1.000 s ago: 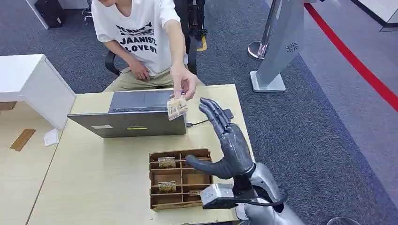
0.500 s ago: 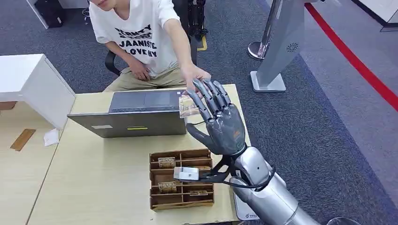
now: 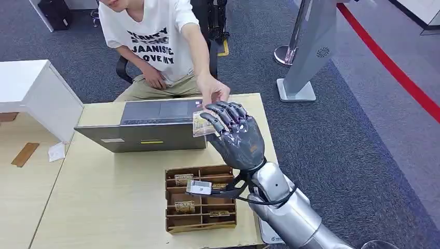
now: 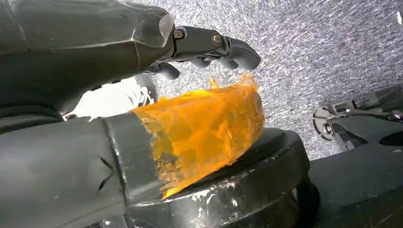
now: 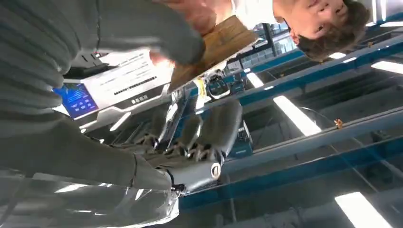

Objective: Pass the card to the sensor for recognition and then transmit it.

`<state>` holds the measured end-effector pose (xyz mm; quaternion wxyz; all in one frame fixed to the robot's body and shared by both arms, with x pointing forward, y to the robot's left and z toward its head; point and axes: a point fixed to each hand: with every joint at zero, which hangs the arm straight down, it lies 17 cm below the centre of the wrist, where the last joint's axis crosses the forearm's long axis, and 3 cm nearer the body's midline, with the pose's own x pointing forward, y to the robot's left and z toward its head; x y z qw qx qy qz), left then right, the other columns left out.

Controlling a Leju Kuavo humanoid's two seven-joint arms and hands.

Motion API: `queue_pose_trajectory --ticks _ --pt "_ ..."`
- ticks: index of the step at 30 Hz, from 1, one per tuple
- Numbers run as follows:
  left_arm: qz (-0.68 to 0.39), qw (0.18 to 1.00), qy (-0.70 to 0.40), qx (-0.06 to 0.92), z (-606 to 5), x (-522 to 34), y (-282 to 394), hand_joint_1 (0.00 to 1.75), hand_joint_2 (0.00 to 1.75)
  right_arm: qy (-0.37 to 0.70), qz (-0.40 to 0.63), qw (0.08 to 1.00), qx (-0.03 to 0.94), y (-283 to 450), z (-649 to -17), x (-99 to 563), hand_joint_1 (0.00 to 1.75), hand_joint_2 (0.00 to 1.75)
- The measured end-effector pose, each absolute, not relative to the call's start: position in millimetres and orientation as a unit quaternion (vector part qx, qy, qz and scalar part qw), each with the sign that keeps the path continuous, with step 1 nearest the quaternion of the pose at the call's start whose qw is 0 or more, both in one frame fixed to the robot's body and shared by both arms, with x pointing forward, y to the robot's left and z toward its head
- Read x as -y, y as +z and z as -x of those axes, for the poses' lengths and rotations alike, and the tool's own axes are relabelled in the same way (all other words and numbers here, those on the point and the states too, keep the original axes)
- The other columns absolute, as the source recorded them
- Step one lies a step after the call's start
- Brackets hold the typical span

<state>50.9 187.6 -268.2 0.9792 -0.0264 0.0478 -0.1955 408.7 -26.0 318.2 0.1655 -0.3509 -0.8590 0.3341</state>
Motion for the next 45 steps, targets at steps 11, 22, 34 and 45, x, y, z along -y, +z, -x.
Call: queue_pose_trajectory --ticks 11,22,34,45 --pt "0.026 0.979 -0.195 -0.048 -51 -187 -268 0.0 0.0 0.33 0.348 0.174 0.86 317 -410 23 1.75 1.75" --pt "0.026 0.979 -0.194 -0.048 -51 -187 -268 0.0 0.0 0.326 0.336 0.194 0.862 310 -411 25 1.75 1.75" --pt "0.026 0.983 -0.174 -0.05 -48 -187 -269 0.0 0.0 0.224 0.169 0.353 0.892 304 -412 47 1.75 1.75" --pt "0.029 0.987 -0.146 -0.058 -35 -187 -270 0.0 0.0 0.101 0.066 0.432 0.894 307 -405 99 1.75 1.75"
